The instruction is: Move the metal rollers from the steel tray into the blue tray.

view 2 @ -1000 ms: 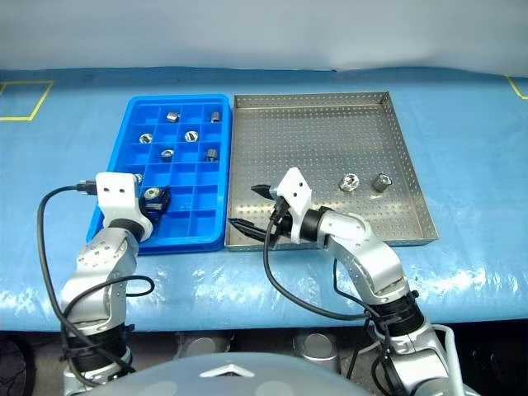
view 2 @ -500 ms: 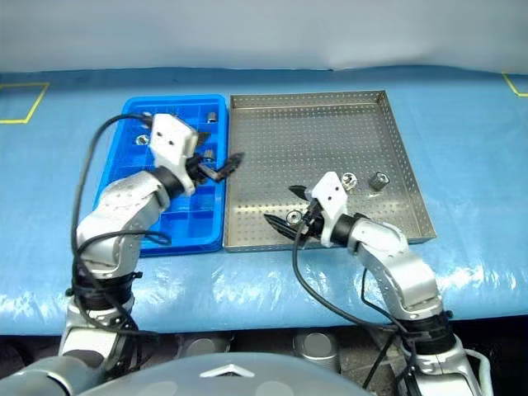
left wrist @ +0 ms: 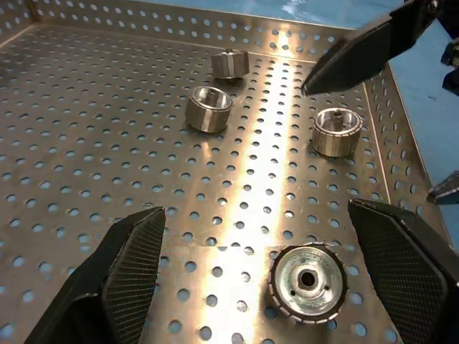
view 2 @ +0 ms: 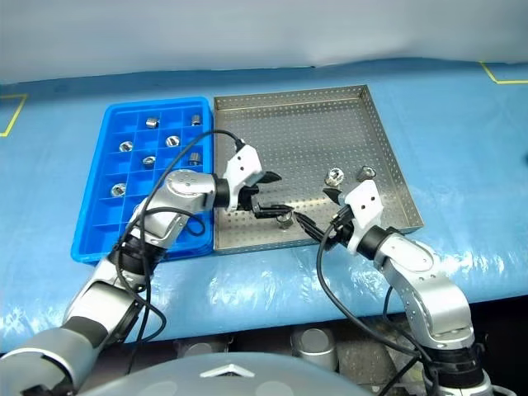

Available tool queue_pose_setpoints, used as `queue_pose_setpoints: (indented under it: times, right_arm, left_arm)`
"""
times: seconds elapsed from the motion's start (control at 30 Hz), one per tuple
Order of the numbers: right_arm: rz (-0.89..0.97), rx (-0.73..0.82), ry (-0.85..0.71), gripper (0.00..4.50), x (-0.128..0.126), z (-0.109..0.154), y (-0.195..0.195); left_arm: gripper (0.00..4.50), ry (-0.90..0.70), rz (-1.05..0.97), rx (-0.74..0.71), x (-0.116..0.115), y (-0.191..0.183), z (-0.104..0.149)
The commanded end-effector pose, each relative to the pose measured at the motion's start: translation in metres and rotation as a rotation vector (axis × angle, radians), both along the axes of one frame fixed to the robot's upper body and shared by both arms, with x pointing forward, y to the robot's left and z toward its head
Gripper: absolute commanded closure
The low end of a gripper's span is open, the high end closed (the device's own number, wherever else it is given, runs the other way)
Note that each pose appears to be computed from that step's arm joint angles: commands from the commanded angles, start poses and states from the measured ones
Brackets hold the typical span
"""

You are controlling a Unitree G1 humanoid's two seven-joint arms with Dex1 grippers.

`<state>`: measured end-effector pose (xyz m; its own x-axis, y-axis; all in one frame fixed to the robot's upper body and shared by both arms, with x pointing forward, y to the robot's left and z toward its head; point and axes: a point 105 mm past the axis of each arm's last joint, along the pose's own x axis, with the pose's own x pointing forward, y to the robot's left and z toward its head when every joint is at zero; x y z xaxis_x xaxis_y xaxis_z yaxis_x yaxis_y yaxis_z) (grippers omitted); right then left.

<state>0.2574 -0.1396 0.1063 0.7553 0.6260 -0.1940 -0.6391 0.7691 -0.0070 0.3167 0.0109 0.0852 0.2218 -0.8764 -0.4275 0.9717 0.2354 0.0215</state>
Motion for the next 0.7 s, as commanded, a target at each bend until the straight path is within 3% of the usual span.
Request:
queue_pose_setpoints:
  times: [0.03, 0.2, 0.3, 0.37, 0.53, 0.7]
  right_arm:
    - [-0.009, 0.006, -0.047, 0.0, -0.002, 0.012, 0.0]
    - [-0.015, 0.011, -0.054, 0.0, -0.001, 0.014, 0.001]
    - [-0.015, 0.012, -0.056, 0.0, -0.001, 0.014, 0.002]
    - [-0.012, 0.013, -0.057, 0.0, 0.0, 0.014, 0.003]
    - [0.012, 0.017, -0.055, 0.0, 0.002, 0.014, 0.009]
    - [0.081, 0.027, -0.057, 0.0, 0.004, 0.016, 0.024]
  left_arm:
    - [0.07, -0.024, -0.082, 0.031, -0.005, -0.008, 0.0]
    - [0.07, -0.06, -0.136, 0.194, -0.007, -0.003, -0.026]
    - [0.63, -0.084, -0.134, 0.243, -0.006, 0.001, -0.031]
    - [1.24, -0.093, -0.128, 0.244, -0.006, 0.003, -0.03]
    - [2.74, -0.134, -0.033, 0.135, -0.001, 0.006, -0.008]
    - [2.74, -0.201, 0.21, -0.059, 0.01, 0.021, 0.032]
